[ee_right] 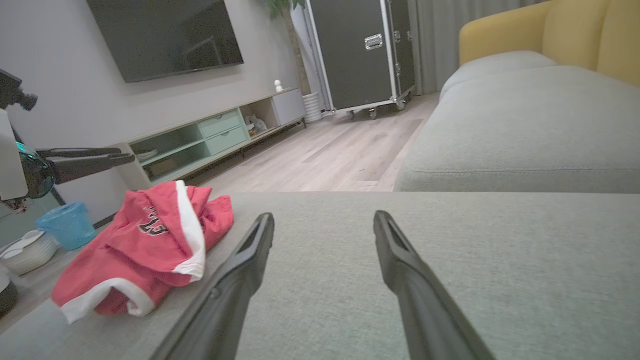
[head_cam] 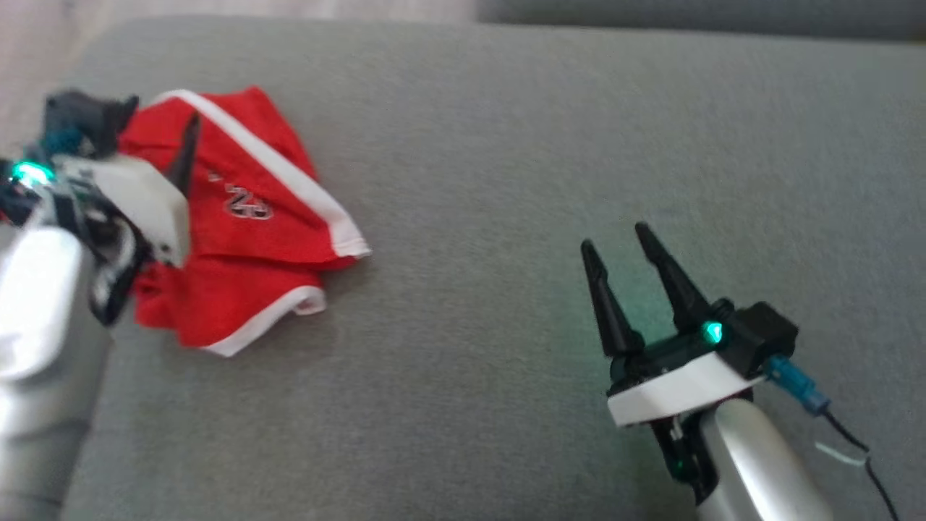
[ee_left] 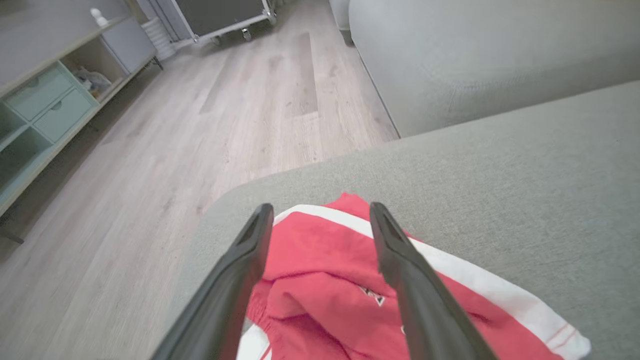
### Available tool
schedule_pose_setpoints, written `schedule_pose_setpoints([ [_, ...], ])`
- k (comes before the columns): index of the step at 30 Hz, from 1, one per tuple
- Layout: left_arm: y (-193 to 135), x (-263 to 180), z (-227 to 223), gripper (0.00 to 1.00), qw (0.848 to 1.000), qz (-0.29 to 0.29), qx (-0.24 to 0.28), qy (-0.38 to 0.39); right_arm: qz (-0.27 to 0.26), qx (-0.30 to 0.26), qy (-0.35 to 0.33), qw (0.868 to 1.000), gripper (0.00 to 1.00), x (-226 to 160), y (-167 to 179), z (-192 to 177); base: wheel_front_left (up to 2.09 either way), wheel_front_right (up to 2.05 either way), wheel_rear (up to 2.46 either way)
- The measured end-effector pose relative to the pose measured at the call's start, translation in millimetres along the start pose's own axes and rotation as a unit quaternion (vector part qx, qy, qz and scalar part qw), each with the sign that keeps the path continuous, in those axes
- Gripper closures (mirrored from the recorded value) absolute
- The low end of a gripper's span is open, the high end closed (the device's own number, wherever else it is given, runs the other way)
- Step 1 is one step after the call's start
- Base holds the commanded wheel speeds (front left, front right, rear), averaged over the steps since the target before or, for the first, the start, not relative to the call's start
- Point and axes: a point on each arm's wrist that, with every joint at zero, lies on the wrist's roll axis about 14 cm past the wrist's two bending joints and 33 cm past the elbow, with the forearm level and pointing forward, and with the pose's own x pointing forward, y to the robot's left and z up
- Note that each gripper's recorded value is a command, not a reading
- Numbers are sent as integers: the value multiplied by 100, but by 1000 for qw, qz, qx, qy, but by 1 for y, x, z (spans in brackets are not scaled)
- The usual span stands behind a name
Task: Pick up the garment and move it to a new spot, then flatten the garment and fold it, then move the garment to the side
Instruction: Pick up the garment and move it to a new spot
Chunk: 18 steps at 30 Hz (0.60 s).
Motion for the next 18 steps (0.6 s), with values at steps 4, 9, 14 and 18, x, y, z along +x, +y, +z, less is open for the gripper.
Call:
schedule_pose_setpoints([
  [4, -19, 39, -8, 0, 997, -48, -7, 65, -38, 7, -6, 999, 0, 0, -30, 1, 0, 0, 0],
  [9, -42, 59, -49, 0, 982, -87, 13, 164, -66, 10, -4, 998, 0, -5, -51, -3, 0, 0, 0],
  [14, -45, 62, -86, 0, 967, -96, 27, 236, -85, 9, -2, 996, 0, -9, -64, -5, 0, 0, 0],
  [18, -50, 60, -95, 100, 959, -105, 24, 262, -92, 7, -3, 996, 0, -12, -69, -3, 0, 0, 0],
])
